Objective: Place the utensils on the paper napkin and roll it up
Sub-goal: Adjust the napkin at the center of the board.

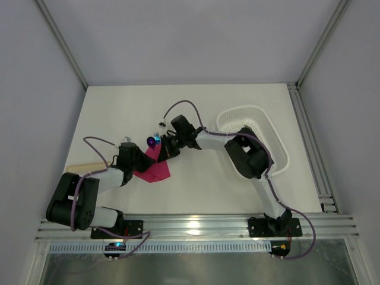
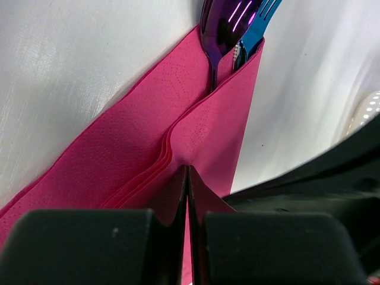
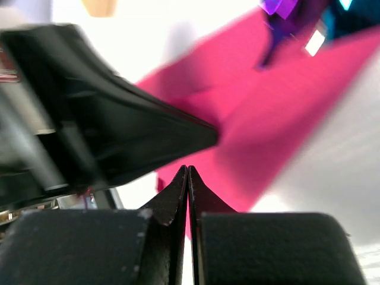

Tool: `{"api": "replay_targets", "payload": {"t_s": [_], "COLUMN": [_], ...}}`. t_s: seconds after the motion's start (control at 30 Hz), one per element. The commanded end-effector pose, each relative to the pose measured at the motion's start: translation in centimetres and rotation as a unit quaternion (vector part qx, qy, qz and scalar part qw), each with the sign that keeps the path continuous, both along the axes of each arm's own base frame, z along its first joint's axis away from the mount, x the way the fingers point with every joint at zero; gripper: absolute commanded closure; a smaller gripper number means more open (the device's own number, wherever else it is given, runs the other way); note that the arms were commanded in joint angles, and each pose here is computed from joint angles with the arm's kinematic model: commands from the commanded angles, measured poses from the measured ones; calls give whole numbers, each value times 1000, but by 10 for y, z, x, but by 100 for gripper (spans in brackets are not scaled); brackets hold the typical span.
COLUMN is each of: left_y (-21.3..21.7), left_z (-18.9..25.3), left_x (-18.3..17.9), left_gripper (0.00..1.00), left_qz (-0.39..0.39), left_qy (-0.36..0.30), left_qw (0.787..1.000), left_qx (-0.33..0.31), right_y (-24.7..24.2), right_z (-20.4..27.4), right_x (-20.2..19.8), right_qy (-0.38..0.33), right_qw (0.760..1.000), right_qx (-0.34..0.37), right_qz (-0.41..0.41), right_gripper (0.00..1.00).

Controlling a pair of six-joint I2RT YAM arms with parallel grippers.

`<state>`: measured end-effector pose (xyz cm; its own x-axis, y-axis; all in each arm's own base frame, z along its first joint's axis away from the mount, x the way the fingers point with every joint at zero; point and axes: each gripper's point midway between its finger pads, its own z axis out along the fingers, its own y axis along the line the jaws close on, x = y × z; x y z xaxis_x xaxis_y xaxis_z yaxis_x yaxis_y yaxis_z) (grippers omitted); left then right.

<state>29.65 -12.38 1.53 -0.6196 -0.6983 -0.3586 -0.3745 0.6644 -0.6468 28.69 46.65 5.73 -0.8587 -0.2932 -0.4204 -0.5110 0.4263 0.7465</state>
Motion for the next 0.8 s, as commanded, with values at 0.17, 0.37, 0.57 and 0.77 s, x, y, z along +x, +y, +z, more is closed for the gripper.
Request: {"api": "replay_targets", "payload": {"t_s": [0.17, 0.37, 0.57, 0.77], "left_y": [16, 14, 13, 13], "left_z": [-34, -36, -37, -35], "left_x": [-32, -31, -30, -28], "left_gripper": [100, 100, 100, 100], "left_qz": [-12, -15, -17, -17], "left_qy": [81, 83, 84, 82], "left_qw": [995, 995, 995, 995], "left_qx": [55, 54, 53, 54], "right_y": [3, 7, 3, -2], "right_z": [-17, -16, -28, -31], "right_x": [-9, -16, -23, -30], "right_qy": [-7, -10, -5, -4], "right_qw": [999, 999, 999, 999], "right_qx": [-35, -33, -49, -54], "right_qz": [1, 7, 6, 6], "right_gripper": [96, 96, 96, 96]}}
